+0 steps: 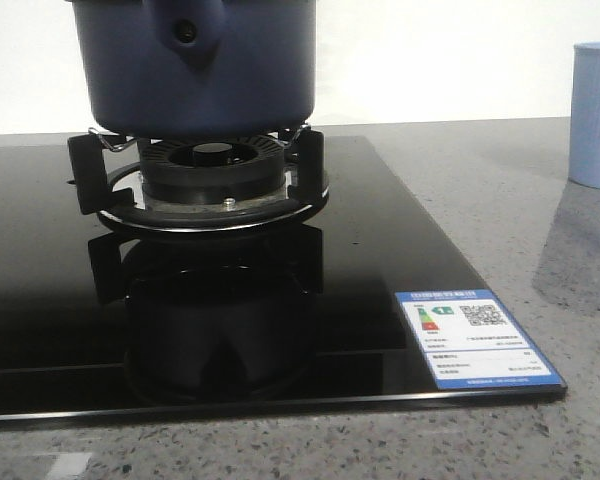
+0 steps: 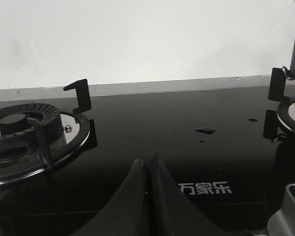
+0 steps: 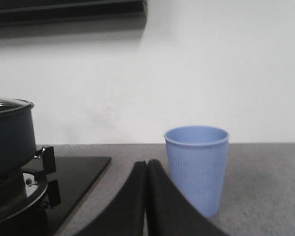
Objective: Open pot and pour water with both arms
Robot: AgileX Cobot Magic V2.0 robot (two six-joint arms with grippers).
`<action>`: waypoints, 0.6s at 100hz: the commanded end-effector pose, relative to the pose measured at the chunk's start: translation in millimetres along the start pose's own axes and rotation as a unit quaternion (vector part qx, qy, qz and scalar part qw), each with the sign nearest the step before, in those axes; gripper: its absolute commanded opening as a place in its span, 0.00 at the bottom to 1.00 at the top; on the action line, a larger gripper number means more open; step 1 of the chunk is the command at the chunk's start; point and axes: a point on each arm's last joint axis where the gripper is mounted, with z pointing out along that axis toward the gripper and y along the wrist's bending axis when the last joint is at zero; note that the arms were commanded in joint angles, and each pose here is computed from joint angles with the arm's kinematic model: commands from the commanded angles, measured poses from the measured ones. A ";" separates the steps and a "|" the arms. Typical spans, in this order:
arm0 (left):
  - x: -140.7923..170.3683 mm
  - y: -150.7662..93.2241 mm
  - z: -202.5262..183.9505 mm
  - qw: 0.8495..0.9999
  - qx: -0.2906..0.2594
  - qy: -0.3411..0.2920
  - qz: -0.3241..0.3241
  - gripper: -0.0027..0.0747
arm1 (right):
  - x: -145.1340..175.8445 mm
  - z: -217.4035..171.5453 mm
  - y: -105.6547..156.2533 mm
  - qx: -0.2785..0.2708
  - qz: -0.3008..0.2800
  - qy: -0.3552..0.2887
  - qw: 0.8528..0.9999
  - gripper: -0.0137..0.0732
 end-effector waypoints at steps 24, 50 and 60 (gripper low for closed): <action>-4.8 0.4 -2.2 0.999 -0.002 -0.046 -0.008 0.01 | 23.7 -14.2 -1.3 -0.012 -0.026 0.086 0.996 0.10; -4.8 0.4 -2.2 0.999 -0.002 -0.046 -0.008 0.01 | 44.5 -30.9 -7.4 0.027 -0.019 0.121 0.992 0.10; -4.7 0.4 -2.0 0.999 -0.002 -0.045 -0.008 0.01 | 44.3 -31.0 -9.1 0.042 -0.023 0.120 0.992 0.10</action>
